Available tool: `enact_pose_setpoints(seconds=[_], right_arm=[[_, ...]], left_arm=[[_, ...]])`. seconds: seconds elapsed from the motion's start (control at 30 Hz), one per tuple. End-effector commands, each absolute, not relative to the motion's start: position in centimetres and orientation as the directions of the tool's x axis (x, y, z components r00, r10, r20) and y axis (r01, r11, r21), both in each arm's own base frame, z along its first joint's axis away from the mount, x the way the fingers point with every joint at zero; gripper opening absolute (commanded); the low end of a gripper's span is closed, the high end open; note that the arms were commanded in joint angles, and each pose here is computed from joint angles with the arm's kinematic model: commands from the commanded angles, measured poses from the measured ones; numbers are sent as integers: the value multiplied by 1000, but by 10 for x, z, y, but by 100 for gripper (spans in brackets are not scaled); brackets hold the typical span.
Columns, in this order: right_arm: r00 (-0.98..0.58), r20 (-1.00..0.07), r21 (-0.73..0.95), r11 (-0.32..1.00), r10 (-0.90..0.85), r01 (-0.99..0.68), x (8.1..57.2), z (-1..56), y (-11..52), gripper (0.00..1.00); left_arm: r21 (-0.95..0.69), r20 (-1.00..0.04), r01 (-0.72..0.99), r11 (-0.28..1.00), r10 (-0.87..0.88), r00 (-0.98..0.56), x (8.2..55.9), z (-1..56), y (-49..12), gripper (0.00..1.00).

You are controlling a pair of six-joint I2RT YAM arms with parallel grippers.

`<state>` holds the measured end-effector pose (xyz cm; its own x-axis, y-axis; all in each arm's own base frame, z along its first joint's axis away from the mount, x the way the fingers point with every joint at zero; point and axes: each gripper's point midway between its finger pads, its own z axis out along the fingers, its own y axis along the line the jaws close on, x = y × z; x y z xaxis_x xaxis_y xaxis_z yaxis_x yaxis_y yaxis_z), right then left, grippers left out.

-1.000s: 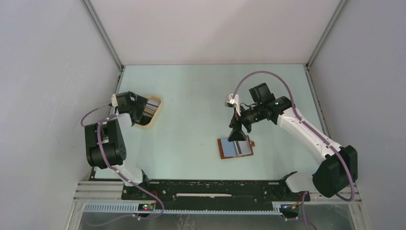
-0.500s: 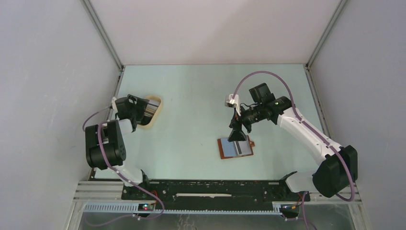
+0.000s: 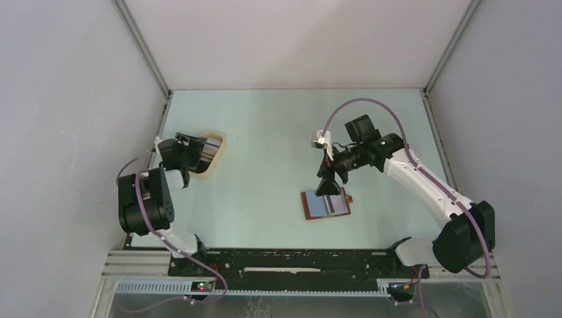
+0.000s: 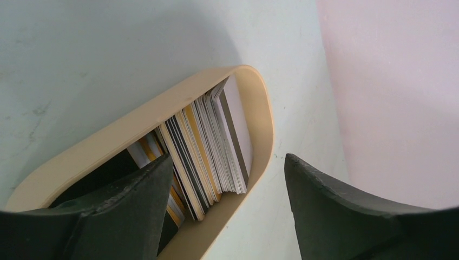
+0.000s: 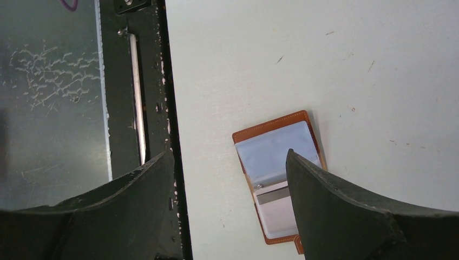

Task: Put the credit cards into the card holder
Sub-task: Move the storage box to the center of the board.

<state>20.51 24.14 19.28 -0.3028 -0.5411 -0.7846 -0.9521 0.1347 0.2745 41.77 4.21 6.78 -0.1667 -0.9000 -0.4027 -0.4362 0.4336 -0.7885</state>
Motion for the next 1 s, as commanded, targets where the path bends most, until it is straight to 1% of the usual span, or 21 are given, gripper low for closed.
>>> enact_pose_setpoints(seconds=[0.0,0.1,0.2,0.67,0.8,0.97], right_arm=[[-283,-801,264,113,-527,-958,203,199,242,85],[-279,-803,261,111,-527,-959,202,200,242,85],[-278,-804,260,111,-525,-959,202,201,241,85],[-277,-804,260,109,-526,-960,202,201,242,85],[-279,-804,262,109,-525,-959,202,201,242,85],[-280,-804,262,109,-525,-959,202,201,242,85]], left_arm=[[-848,-394,-313,427,-904,-165,427,96,33,77],[-856,-391,-293,426,-904,-172,429,98,30,68],[-857,-391,-289,426,-904,-173,429,98,30,68],[-857,-364,-304,417,-906,-215,436,90,27,82],[-849,-367,-313,426,-901,-231,439,88,25,84],[-842,-362,-330,427,-901,-240,442,84,25,82]])
